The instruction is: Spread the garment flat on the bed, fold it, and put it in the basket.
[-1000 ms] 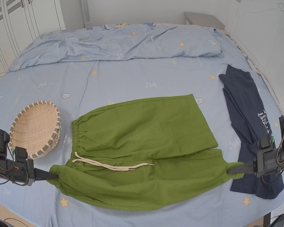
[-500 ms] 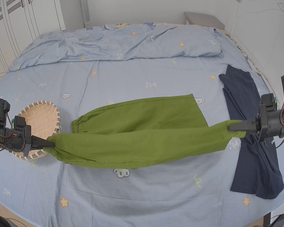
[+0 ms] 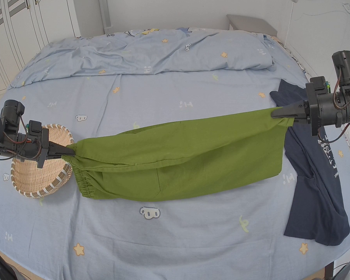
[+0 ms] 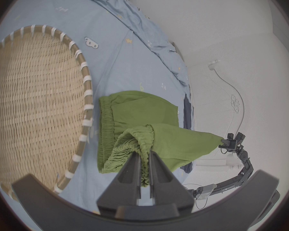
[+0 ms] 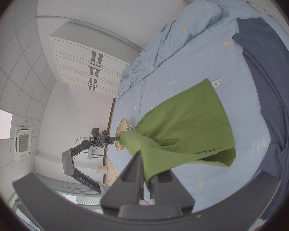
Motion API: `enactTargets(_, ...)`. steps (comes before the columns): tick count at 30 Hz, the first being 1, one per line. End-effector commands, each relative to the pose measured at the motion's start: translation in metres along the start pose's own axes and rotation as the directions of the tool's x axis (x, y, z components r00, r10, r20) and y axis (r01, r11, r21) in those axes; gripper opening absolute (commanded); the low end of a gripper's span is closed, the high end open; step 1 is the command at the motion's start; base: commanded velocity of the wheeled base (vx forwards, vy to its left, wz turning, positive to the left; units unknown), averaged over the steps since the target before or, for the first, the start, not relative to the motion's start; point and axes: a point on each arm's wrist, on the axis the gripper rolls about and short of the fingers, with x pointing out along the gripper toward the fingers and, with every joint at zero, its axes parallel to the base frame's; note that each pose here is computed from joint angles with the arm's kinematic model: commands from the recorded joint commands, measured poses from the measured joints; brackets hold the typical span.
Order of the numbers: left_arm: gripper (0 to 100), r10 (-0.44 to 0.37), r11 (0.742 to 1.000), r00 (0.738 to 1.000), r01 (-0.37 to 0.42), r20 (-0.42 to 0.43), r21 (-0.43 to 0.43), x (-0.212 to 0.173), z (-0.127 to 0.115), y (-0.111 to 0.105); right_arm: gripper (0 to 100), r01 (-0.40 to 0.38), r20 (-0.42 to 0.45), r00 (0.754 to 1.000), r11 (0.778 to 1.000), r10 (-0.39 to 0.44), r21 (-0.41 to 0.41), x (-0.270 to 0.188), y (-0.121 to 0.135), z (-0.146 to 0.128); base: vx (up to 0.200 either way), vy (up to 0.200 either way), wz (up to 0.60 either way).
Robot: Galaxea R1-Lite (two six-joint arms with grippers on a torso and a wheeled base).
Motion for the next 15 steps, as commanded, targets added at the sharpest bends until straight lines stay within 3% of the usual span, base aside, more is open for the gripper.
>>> enactTargets(1, 0, -0.014, 1.000, 1.000, 0.014, -0.027, 0.000, 0.017, 0.014, 0.003, 0, 0.025, -0.016, 1.000, 0.999, -0.025, 0.033, 0.013, -0.010, 0.015, 0.000, 0.000, 0.00)
enactTargets(8, 0, -0.015, 1.000, 0.999, 0.015, -0.029, 0.001, 0.025, 0.024, 0.008, 0, 0.022, -0.018, 1.000, 0.999, -0.022, 0.025, 0.011, -0.001, 0.018, 0.000, 0.000, 0.00)
enactTargets(15, 0, -0.014, 1.000, 0.999, 0.014, -0.036, -0.004, 0.027, 0.024, 0.011, 0, 0.016, -0.102, 0.995, 0.999, -0.012, 0.035, 0.002, 0.016, -0.017, 0.000, 0.000, 0.00)
